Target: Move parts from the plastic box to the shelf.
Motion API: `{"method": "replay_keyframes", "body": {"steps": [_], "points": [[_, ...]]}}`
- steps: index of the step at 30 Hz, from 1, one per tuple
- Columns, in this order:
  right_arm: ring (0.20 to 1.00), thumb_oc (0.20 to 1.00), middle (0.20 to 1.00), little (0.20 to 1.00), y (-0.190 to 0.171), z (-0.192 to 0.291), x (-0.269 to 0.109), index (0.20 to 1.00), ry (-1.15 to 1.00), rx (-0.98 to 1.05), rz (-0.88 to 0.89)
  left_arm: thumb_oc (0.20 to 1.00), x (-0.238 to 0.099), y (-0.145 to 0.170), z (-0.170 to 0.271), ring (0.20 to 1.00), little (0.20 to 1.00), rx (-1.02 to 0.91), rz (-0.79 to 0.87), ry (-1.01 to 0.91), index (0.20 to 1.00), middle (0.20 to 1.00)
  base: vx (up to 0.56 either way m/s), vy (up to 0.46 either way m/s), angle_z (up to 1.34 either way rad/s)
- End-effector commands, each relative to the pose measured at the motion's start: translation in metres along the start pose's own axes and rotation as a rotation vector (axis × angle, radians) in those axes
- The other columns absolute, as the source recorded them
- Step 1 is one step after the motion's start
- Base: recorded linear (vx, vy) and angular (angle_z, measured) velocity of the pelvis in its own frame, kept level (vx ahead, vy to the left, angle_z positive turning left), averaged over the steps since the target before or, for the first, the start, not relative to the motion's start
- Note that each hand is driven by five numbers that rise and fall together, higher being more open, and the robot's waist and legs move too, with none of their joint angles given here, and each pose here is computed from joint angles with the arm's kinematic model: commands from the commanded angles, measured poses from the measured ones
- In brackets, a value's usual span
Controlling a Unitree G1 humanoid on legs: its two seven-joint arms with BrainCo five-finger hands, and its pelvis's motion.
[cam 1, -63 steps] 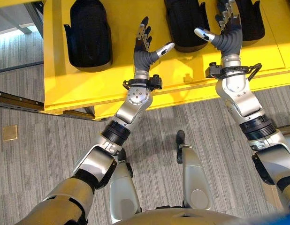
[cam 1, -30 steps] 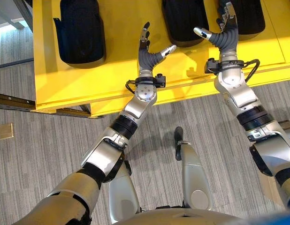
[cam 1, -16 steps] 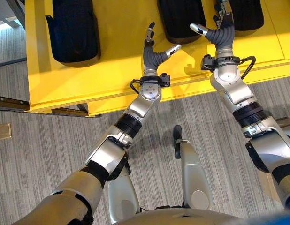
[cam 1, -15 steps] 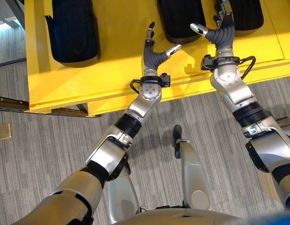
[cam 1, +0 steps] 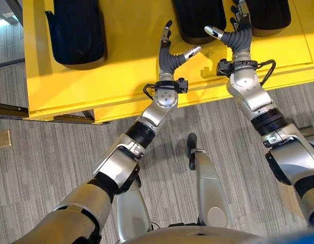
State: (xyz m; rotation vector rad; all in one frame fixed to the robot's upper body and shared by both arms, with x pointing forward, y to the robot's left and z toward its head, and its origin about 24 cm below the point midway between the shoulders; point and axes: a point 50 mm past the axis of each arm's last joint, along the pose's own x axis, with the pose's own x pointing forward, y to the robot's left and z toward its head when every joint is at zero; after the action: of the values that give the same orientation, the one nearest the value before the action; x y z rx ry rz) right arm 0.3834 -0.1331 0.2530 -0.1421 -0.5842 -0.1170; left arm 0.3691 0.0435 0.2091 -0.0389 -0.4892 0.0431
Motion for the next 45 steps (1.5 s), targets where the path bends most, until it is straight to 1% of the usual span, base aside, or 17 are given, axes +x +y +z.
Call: {"method": "replay_keyframes", "body": {"steps": [1, 12, 22, 32, 37, 45], "points": [[1.000, 1.000, 1.000, 1.000, 0.012, 0.035, 0.016, 1.000, -0.121, 0.091, -0.013, 1.000, 0.014, -0.017, 0.029, 1.000, 1.000, -0.011, -0.028, -0.112, 1.000, 1.000, 0.00, 0.000, 0.00], [1.000, 1.000, 1.000, 1.000, 0.017, 0.032, 0.023, 1.000, -0.082, 0.090, -0.017, 1.000, 0.017, -0.019, 0.031, 1.000, 1.000, -0.001, -0.019, -0.113, 1.000, 1.000, 0.01, -0.014, 0.02], [1.000, 1.000, 1.000, 1.000, 0.019, 0.042, 0.032, 1.000, -0.098, 0.087, -0.028, 1.000, 0.021, -0.019, 0.035, 1.000, 1.000, 0.006, -0.013, -0.120, 1.000, 1.000, 0.01, -0.006, 0.01], [1.000, 1.000, 1.000, 1.000, 0.021, 0.043, 0.038, 1.000, -0.084, 0.044, -0.026, 1.000, 0.027, -0.025, 0.041, 1.000, 1.000, 0.023, -0.025, -0.126, 1.000, 1.000, 0.00, 0.000, 0.00], [1.000, 1.000, 1.000, 1.000, 0.025, 0.041, 0.039, 1.000, -0.072, 0.010, -0.008, 1.000, 0.028, -0.028, 0.041, 1.000, 1.000, 0.035, -0.035, -0.121, 1.000, 1.000, 0.00, 0.000, 0.00], [1.000, 1.000, 1.000, 1.000, 0.033, 0.032, 0.046, 1.000, -0.010, -0.128, 0.027, 1.000, 0.027, -0.037, 0.039, 1.000, 1.000, 0.055, -0.067, -0.106, 1.000, 1.000, 0.02, -0.001, 0.02]]}}
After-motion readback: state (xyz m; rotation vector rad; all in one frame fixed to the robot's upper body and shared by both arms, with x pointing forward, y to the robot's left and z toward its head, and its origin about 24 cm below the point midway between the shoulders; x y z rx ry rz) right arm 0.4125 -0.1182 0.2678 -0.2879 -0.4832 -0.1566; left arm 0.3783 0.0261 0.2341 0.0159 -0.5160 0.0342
